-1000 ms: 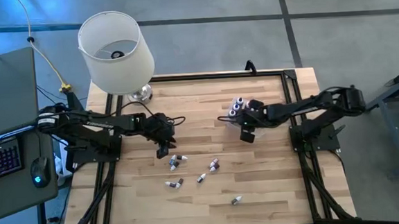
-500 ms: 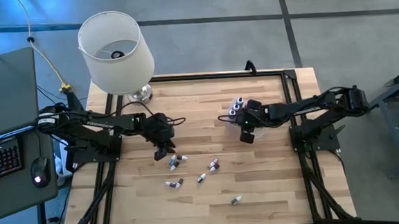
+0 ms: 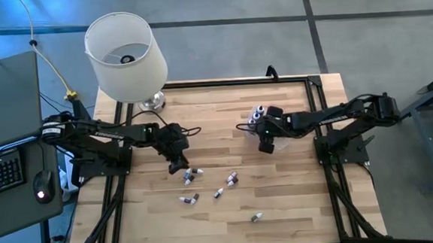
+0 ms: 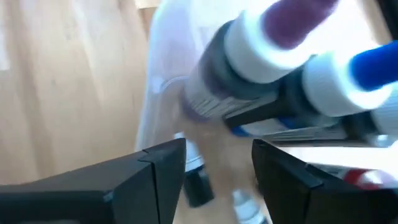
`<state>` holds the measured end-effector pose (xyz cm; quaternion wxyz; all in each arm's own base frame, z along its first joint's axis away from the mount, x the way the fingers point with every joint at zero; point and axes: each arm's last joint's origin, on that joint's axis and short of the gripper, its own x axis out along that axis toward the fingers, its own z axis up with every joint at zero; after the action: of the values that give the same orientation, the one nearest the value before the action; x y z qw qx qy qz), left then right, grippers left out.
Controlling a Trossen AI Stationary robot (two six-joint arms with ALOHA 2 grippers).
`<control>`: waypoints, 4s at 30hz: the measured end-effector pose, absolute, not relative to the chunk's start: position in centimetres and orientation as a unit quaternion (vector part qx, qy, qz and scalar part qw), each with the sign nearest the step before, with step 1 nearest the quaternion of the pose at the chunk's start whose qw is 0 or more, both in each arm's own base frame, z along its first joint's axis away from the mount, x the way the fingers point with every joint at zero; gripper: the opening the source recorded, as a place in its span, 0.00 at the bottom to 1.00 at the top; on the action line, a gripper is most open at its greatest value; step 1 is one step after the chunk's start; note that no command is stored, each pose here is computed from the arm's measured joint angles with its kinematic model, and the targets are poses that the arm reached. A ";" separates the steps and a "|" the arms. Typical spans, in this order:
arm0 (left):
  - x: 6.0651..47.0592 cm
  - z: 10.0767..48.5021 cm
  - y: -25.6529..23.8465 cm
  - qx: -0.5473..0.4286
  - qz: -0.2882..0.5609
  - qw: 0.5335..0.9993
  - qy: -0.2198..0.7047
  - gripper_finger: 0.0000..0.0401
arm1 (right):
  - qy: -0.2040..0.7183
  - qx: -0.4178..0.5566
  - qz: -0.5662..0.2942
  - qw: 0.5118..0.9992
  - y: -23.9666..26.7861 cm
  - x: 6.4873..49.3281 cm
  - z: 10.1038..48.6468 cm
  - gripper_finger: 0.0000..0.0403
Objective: Pick & Place food coloring
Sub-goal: Put the small blue food coloring bottle into the transparent bin
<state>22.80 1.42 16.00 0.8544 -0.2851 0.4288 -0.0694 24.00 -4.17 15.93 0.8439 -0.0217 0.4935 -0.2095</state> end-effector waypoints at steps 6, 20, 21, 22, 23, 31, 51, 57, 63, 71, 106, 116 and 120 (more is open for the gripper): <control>22.6 15.7 1.3 -0.345 -0.051 0.823 0.448 0.33 | 0.465 -0.044 -0.193 0.863 -3.7 25.2 19.1 0.45; 22.5 16.3 -2.6 -0.266 0.010 0.822 0.503 0.33 | 0.254 -0.014 -0.179 0.950 -1.2 28.8 28.6 0.45; 22.5 16.4 -2.9 -0.254 0.020 0.824 0.506 0.33 | 0.241 -0.013 -0.173 0.955 -0.9 28.9 28.9 0.45; 22.5 16.5 -3.2 -0.246 0.030 0.827 0.505 0.33 | 0.228 -0.010 -0.165 0.959 -0.7 29.0 29.1 0.45; 22.5 16.6 -3.5 -0.245 0.037 0.828 0.503 0.33 | 0.217 -0.006 -0.159 0.963 -0.5 29.2 29.3 0.45; 22.3 16.7 -5.1 -0.258 0.088 0.829 0.489 0.33 | 0.172 -0.023 -0.135 0.976 0.8 29.5 30.1 0.45; 23.5 14.8 -7.0 -0.222 0.115 0.849 0.467 0.33 | 0.176 0.013 -0.118 0.977 1.3 29.5 30.0 0.45; 23.9 14.0 -7.1 -0.219 0.118 0.845 0.474 0.33 | 0.183 0.012 -0.117 0.976 1.4 29.4 29.8 0.45; 23.9 13.8 -7.2 -0.200 0.108 0.847 0.480 0.33 | 0.187 0.028 -0.121 0.974 1.4 29.4 29.7 0.45; 24.0 13.6 -7.1 -0.156 0.095 0.859 0.479 0.23 | 0.186 0.054 -0.126 0.973 1.4 29.4 29.7 0.45; 45.0 24.8 1.4 0.021 0.073 0.973 0.218 0.19 | 0.442 0.272 -0.144 0.843 6.0 17.0 24.7 0.45; 51.1 22.5 3.2 0.023 0.114 0.963 0.243 0.19 | 0.398 0.313 -0.090 0.858 6.5 15.0 26.7 0.45; 52.4 21.2 3.4 0.031 0.131 0.960 0.247 0.19 | 0.376 0.296 -0.076 0.875 6.5 14.6 27.3 0.45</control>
<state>52.38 3.38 21.21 0.9596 0.0306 0.2473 0.1308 14.57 6.49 27.27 0.8748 0.2962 0.3757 -0.0763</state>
